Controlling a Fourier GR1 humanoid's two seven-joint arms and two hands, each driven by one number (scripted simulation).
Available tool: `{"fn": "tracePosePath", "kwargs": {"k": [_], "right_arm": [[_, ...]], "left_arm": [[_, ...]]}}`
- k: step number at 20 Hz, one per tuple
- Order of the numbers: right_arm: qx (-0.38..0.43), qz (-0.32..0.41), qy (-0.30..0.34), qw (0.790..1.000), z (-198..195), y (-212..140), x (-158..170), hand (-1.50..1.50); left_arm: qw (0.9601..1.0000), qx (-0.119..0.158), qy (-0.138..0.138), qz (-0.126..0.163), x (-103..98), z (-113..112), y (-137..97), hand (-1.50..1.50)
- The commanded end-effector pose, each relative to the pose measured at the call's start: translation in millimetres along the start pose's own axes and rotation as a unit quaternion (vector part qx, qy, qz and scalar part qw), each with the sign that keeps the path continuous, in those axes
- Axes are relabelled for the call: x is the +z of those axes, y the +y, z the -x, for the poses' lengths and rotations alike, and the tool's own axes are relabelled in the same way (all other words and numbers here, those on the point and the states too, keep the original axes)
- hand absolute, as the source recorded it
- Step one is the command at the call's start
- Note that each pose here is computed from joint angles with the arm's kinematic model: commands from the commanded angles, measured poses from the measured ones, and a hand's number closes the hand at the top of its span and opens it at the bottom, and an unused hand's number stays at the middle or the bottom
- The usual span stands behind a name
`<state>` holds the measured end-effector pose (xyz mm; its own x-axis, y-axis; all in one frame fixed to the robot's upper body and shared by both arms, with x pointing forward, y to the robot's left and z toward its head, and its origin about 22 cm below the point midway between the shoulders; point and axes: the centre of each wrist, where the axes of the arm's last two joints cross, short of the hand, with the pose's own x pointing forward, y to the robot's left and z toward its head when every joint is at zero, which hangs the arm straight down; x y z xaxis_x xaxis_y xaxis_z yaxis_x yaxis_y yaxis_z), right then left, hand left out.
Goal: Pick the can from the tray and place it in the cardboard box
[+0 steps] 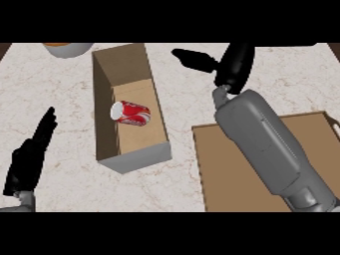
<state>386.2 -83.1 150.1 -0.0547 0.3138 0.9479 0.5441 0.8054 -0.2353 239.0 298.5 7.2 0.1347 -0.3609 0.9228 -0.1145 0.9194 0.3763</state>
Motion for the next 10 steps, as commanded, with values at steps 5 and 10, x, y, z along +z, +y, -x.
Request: {"fn": "tracePosePath", "kwargs": {"k": [5, 10], "right_arm": [[-0.044, 0.050, -0.003, 0.998, 26, -116, 2, -1.50], [-0.022, 0.029, -0.011, 0.999, 34, -191, 15, -1.50]], "left_arm": [[0.9999, 0.009, 0.000, -0.006, -1, 1, 3, 0.00], [0.9999, 0.008, 0.008, -0.001, 5, 1, -4, 0.00]]}}
